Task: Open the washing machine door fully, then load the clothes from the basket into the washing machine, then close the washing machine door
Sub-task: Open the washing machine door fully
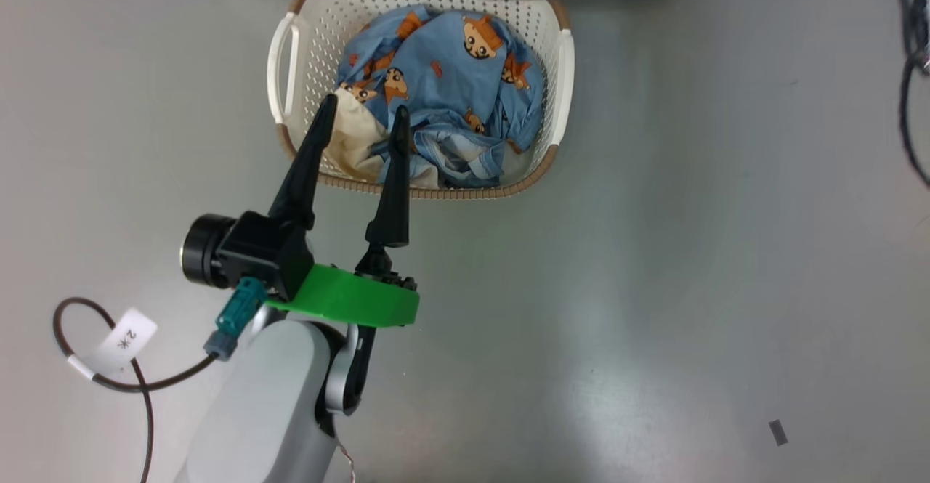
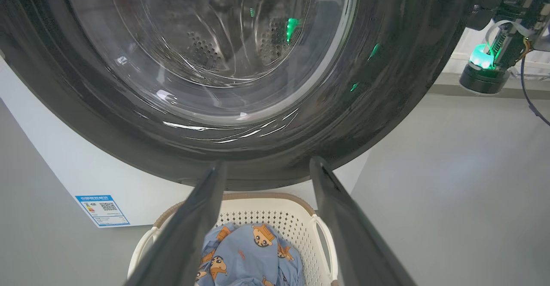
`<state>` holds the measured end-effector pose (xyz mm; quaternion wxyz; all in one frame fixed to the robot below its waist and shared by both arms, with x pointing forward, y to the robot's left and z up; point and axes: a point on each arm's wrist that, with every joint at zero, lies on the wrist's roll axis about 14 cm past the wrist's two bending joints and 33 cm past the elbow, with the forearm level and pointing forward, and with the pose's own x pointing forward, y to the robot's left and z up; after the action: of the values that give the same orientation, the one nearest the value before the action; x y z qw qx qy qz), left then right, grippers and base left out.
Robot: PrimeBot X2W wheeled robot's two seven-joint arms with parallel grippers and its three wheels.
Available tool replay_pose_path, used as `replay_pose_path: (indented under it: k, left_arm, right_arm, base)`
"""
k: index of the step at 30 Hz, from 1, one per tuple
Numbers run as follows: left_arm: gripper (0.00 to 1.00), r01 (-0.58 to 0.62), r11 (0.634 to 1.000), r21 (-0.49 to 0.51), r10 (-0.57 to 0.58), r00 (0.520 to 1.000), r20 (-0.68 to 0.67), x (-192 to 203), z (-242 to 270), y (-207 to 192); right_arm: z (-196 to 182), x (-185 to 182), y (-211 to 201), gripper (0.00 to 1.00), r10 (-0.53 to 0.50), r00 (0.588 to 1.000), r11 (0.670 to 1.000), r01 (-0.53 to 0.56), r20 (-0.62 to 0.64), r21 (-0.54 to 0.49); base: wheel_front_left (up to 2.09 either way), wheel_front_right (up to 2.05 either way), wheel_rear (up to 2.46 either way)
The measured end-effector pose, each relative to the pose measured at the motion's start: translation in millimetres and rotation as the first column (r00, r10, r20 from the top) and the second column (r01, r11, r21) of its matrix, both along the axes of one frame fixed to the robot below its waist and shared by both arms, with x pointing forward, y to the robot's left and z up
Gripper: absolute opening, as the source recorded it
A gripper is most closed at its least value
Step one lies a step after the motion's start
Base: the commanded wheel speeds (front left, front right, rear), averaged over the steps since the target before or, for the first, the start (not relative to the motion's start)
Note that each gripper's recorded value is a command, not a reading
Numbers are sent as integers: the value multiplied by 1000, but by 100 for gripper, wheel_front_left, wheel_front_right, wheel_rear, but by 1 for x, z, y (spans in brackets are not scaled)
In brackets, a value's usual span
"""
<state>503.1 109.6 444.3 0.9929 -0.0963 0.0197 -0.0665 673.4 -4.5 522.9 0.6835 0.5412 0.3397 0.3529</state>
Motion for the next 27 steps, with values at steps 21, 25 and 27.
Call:
replay_pose_path:
  k: [21, 25, 27]
  left_arm:
    - [100, -15, 1000, 3, 15, 1000, 18, -29, 24, 7]
    - [100, -16, 1000, 4, 16, 1000, 18, -38, 28, 9]
    - [100, -14, 1000, 5, 14, 1000, 18, -43, 30, 9]
  right_arm:
    - [-1, -93, 36, 0, 190, 982, 981, -190, -14, 29]
    - [-2, -113, 44, 0, 212, 977, 977, -211, -28, 35]
    - [-2, -123, 47, 0, 220, 975, 975, -219, -37, 36]
  base:
    - [0, 0, 0]
    - [0, 0, 0]
    - [0, 0, 0]
